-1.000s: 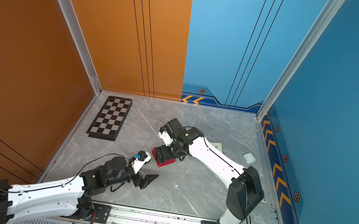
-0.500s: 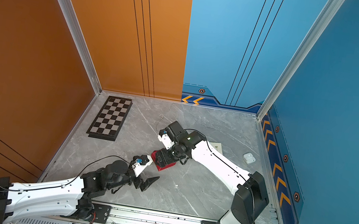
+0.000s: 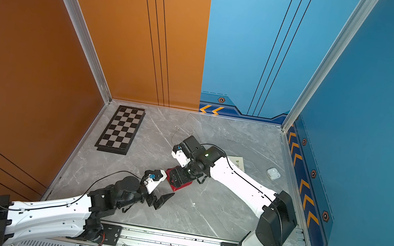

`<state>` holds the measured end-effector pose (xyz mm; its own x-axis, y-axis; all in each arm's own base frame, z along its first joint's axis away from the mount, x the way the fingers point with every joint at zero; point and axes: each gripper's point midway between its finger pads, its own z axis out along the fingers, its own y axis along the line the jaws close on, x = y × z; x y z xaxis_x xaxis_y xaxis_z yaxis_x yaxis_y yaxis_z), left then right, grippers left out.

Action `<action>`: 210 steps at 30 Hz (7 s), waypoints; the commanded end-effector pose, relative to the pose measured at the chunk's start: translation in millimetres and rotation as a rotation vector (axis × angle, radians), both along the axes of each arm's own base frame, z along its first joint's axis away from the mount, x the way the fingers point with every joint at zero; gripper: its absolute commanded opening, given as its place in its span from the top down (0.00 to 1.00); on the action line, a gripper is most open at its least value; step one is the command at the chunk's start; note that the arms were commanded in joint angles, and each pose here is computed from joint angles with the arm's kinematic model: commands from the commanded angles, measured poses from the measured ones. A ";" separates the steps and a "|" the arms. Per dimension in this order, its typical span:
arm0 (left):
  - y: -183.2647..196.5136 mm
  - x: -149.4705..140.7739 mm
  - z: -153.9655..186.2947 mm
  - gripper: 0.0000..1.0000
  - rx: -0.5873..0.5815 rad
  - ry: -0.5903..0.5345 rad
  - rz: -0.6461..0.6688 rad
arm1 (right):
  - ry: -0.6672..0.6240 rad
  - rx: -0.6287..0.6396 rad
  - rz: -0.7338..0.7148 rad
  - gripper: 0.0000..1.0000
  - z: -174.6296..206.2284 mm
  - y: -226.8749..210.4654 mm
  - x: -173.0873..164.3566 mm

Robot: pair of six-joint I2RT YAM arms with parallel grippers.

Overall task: Take the necklace out of the lift-off lid jewelry box
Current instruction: Open the lid on the jewelry box, then place the lid at the center of the board.

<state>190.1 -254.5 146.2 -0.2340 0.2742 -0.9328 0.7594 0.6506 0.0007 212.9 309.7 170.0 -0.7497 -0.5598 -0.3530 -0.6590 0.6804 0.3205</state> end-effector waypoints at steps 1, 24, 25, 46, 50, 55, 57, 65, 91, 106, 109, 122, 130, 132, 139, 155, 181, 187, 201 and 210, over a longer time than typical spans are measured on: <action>-6.4 -6.1 2.7 0.00 -0.011 -0.007 -0.042 | 0.007 -0.006 0.015 0.15 -0.7 -1.2 -5.6; -9.5 -4.4 7.2 0.04 -0.014 -0.012 -0.047 | 0.021 0.013 0.036 0.15 -3.9 11.7 -10.4; -10.1 -5.0 6.2 0.05 -0.012 -0.009 -0.049 | 0.021 0.013 0.038 0.15 -3.7 12.3 -11.2; -5.6 -1.4 12.0 0.00 -0.041 -0.024 -0.016 | 0.038 0.020 0.050 0.15 -9.0 19.3 -16.5; -4.3 -1.8 12.2 0.00 -0.046 -0.025 -0.015 | 0.036 0.020 0.052 0.16 -8.8 19.8 -17.1; -4.9 -2.3 11.5 0.05 -0.046 -0.020 -0.022 | 0.033 0.023 0.049 0.15 -7.7 20.4 -16.7; -5.0 -2.6 9.5 0.05 -0.043 -0.014 -0.023 | 0.032 0.022 0.045 0.16 -7.4 19.8 -16.0; -5.4 -2.0 8.4 0.03 -0.044 -0.006 -0.019 | 0.034 0.026 0.037 0.16 -7.3 20.3 -15.0; 11.9 4.9 7.3 0.01 -0.064 -0.017 0.071 | 0.024 0.048 -0.015 0.16 -1.2 16.7 -5.5; 5.9 -2.0 8.5 0.04 -0.071 -0.011 0.011 | 0.031 0.057 -0.003 0.16 -0.8 20.0 -7.3; 2.4 -2.8 8.8 0.07 -0.067 -0.007 -0.004 | 0.033 0.056 -0.002 0.16 -1.4 20.2 -7.4; 5.6 -1.9 12.3 0.04 -0.074 -0.024 0.009 | 0.044 0.053 0.012 0.16 -4.7 20.1 -12.2; 2.5 -4.9 12.1 0.08 -0.076 -0.018 -0.015 | 0.043 0.056 0.017 0.16 -3.9 22.1 -13.2; 0.1 -6.1 11.9 0.12 -0.073 -0.014 -0.029 | 0.042 0.057 0.020 0.16 -3.3 22.5 -13.9; -5.2 -7.0 7.9 0.25 -0.051 0.002 -0.051 | 0.050 0.065 0.029 0.16 -2.4 23.2 -16.2; -4.4 -5.8 5.2 0.27 -0.041 0.002 -0.046 | 0.052 0.221 0.044 0.14 45.1 19.2 -13.9; -0.4 -8.7 9.7 0.28 -0.060 -0.017 -0.049 | -0.027 0.180 -0.264 0.15 41.4 -40.9 55.7; 0.2 -8.5 9.5 0.29 -0.062 -0.017 -0.046 | -0.053 -0.003 -0.491 0.15 -6.6 -105.3 70.7; 3.1 -8.0 11.7 0.29 -0.070 -0.026 -0.037 | -0.037 -0.168 -0.560 0.15 -96.2 -108.5 44.8; 7.8 -7.9 11.6 0.30 -0.075 -0.027 -0.019 | -0.004 -0.186 -0.526 0.14 -132.6 -79.3 44.1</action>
